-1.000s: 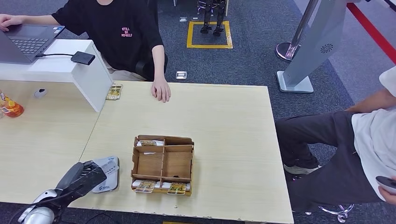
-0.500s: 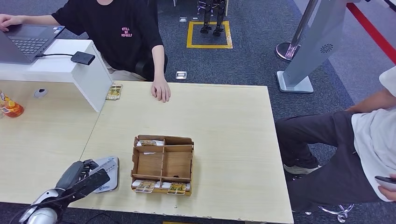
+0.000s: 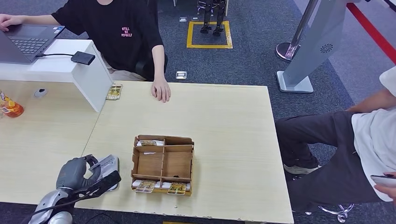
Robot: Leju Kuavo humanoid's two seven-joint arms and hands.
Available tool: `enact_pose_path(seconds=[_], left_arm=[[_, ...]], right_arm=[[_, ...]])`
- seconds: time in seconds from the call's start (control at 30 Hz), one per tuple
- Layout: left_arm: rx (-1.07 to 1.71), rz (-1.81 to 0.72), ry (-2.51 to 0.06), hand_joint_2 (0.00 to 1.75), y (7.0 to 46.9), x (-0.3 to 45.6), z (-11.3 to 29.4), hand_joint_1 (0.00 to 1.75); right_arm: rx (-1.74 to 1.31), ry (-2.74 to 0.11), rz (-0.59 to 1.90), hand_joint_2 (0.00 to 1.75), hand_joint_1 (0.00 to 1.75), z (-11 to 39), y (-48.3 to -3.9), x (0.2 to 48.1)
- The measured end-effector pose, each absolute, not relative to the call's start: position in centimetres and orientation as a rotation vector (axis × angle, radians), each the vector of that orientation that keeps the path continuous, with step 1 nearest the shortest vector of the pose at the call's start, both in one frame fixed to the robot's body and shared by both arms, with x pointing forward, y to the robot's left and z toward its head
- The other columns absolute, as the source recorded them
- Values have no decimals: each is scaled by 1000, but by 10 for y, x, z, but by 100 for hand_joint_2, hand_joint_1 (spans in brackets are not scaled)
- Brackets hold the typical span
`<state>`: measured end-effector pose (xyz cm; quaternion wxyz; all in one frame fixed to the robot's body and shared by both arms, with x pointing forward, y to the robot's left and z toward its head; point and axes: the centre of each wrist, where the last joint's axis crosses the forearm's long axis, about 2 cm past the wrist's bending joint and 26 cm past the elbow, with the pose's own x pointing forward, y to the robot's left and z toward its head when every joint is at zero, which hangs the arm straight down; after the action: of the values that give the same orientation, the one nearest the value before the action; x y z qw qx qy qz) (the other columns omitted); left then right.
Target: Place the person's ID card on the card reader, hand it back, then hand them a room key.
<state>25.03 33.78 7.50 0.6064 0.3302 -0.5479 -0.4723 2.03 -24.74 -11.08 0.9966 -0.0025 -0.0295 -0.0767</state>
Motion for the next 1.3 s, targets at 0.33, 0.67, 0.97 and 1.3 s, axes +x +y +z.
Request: enact_pose_path(seconds=[0.33,0.67,0.97,1.3], left_arm=[[794,-994,-1444,175,304,245,74,175],[822,-839,-1686,175,278,247,94,175],[807,-729,-1863,175,240,265,119,175],[764,-687,-1996,175,202,283,146,175]], right_arm=[[-6,-63,-172,0,0,-111,-245,22],[0,-74,-165,0,0,-110,-238,21],[0,-92,-140,0,0,-110,-238,21],[3,-100,-115,0,0,-110,-236,24]])
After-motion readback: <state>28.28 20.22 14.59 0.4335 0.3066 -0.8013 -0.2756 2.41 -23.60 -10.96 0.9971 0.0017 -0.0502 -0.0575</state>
